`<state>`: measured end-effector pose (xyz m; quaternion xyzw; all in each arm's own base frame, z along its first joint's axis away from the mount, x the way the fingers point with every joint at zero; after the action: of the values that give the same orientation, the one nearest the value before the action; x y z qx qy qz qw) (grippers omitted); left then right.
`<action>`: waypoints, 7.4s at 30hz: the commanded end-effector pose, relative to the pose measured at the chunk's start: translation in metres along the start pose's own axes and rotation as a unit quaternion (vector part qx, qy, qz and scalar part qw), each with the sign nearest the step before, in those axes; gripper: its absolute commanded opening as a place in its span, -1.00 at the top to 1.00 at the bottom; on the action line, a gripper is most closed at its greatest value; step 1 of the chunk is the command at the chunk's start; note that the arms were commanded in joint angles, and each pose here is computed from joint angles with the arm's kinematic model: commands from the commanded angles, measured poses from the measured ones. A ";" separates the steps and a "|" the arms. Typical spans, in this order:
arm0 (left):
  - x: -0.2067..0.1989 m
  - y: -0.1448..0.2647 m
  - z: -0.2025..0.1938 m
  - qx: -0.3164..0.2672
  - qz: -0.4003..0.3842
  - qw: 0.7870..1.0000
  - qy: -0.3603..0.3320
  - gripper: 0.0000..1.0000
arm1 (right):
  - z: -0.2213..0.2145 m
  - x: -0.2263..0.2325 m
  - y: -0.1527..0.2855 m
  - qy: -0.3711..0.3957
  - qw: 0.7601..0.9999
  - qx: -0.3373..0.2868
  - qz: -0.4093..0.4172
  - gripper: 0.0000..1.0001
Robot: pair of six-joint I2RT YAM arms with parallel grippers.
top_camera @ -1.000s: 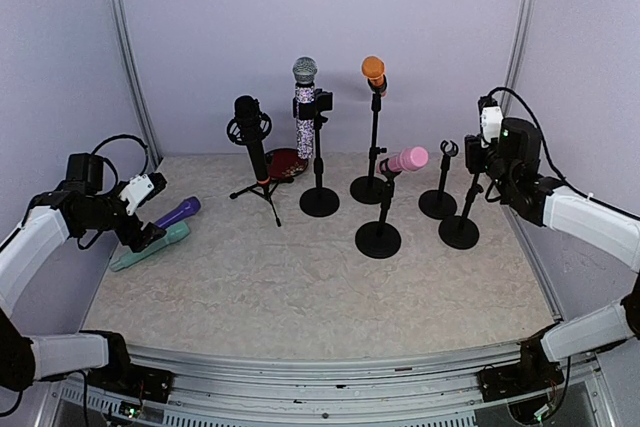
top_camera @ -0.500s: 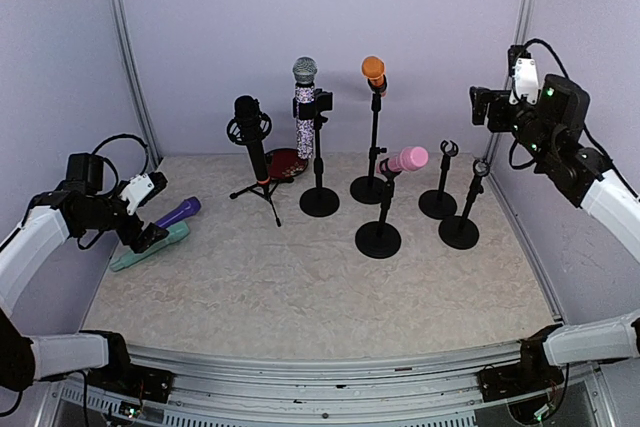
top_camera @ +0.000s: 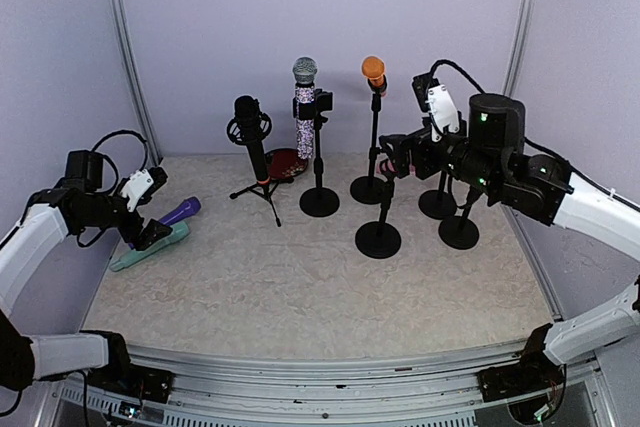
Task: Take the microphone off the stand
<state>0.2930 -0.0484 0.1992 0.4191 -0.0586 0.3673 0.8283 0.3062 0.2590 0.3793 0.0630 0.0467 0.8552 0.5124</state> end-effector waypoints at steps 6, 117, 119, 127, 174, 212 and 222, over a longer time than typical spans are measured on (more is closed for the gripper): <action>0.000 0.010 0.014 -0.021 0.000 1.000 -0.006 -0.98 | -0.054 -0.015 -0.023 0.026 0.995 0.073 -0.067 -0.77; -0.051 -0.098 0.099 -0.090 -0.066 0.993 0.037 -0.97 | -0.019 0.238 0.040 -0.081 0.982 0.028 0.170 1.00; -0.052 -0.079 0.092 -0.084 -0.084 0.993 0.018 -0.98 | -0.026 0.239 0.035 -0.081 0.979 0.048 0.183 1.00; -0.085 0.005 0.064 -0.085 -0.169 0.979 -0.072 -0.98 | -0.053 0.252 0.006 -0.108 0.946 0.127 0.280 1.00; -0.069 -0.024 -0.111 0.159 -0.041 0.978 -0.132 0.65 | -0.065 0.242 -0.108 -0.125 0.941 0.141 0.280 -0.92; -0.062 -0.007 -0.120 0.159 -0.059 0.983 -0.073 -0.66 | -0.118 0.235 -0.197 0.021 0.978 0.131 0.160 0.96; -0.033 0.008 -0.044 0.035 -0.050 0.998 -0.022 -0.79 | -0.107 0.141 -0.157 0.007 0.987 0.128 0.092 1.00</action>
<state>0.2540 -0.0075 0.1392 0.5263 -0.0636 0.3239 0.7836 0.3412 0.5090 0.2351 0.1328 0.1733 0.9051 0.3649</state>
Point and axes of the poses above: each gripper's point midway between its finger pads, its own y axis back along the fingers, its own x axis along the line the jaws close on, z = x × y, the point moved 1 cm from there along y, back along the fingers, and after that the axes turned 9 degrees about -y, right-handed, at the moved point
